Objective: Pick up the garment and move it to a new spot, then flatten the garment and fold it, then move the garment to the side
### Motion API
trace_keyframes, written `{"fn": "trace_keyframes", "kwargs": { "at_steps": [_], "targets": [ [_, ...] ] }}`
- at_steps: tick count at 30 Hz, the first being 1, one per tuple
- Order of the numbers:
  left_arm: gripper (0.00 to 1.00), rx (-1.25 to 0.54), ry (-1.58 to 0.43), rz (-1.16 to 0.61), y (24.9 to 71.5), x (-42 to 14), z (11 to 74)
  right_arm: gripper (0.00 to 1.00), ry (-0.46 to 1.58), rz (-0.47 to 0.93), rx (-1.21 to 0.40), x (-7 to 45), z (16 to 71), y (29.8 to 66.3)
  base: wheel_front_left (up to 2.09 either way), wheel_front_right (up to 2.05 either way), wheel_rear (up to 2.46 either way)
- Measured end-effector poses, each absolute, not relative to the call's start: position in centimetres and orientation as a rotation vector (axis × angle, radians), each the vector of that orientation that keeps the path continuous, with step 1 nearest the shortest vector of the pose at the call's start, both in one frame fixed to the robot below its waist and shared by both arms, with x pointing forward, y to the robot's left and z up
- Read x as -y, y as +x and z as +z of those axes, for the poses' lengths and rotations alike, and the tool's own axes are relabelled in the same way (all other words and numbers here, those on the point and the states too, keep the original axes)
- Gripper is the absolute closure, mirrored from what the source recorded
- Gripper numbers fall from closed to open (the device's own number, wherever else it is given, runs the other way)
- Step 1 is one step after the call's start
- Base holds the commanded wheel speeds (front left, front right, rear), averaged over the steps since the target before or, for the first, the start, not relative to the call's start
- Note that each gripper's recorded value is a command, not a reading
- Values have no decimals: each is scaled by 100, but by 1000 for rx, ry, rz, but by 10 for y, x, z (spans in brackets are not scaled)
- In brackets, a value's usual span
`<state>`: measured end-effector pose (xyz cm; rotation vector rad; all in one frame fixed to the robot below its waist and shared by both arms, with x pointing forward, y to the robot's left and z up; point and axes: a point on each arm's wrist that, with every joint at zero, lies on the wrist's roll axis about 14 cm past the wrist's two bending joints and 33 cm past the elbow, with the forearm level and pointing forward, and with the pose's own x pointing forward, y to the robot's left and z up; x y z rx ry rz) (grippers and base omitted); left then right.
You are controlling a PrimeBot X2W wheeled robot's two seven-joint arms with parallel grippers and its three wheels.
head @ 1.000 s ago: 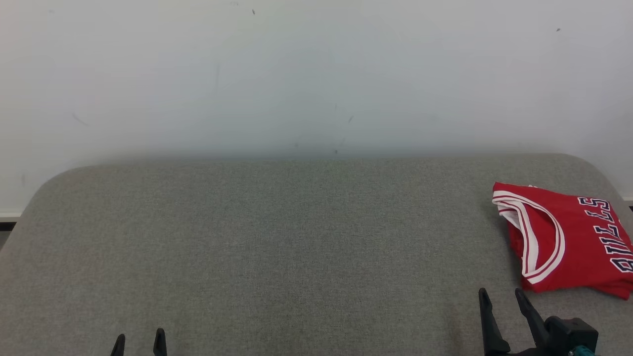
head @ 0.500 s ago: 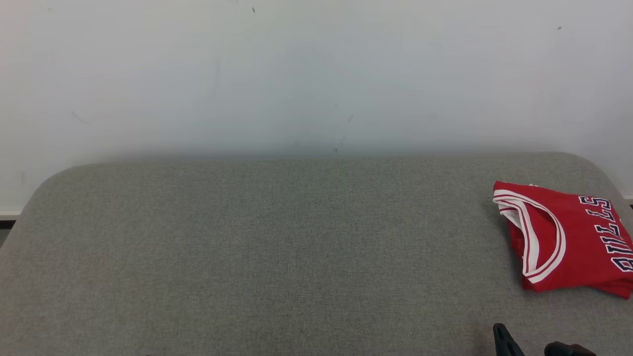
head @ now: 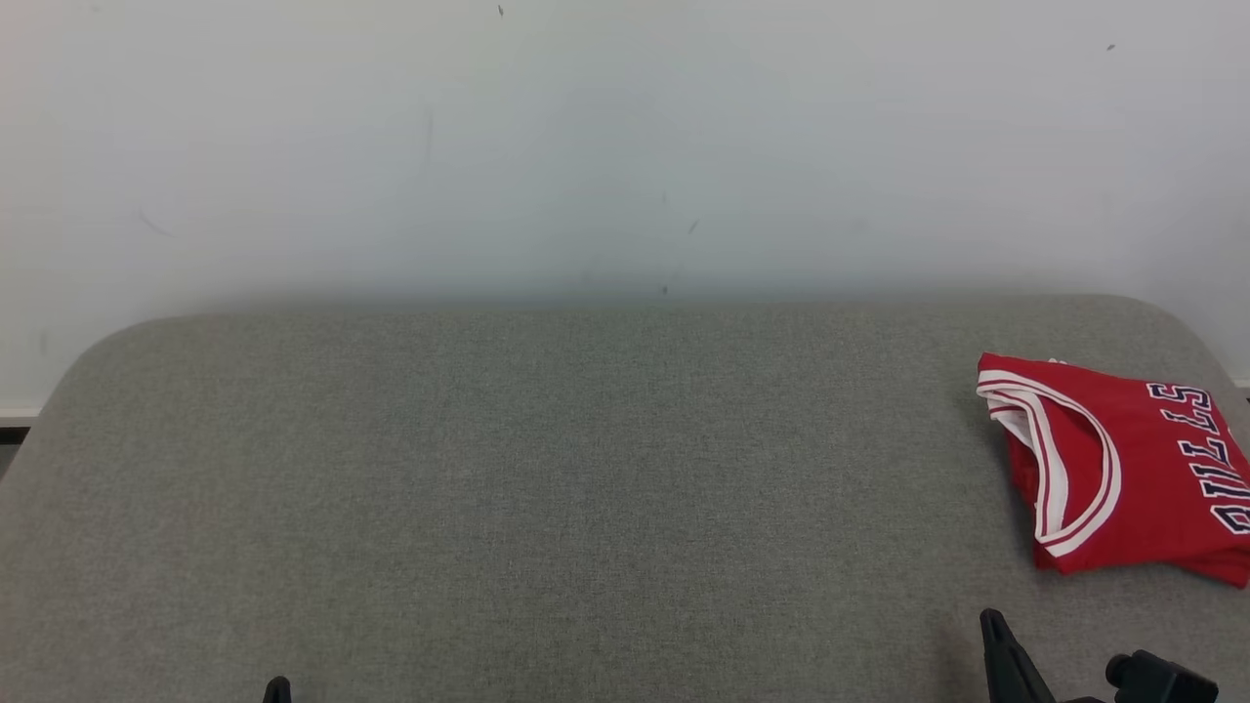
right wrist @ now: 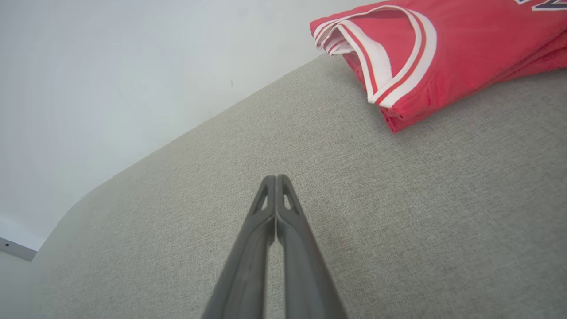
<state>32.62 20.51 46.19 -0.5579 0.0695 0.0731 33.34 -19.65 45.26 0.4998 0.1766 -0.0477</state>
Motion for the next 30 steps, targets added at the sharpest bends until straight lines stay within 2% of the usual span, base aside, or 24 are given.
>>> {"fn": "trace_keyframes", "kwargs": {
  "at_steps": [30],
  "targets": [
    [100, -48, -936, 101, 349, -208, 475, 100, 905, -59, -117, 197, 473, 358, 0, 0, 0]
  ]
}}
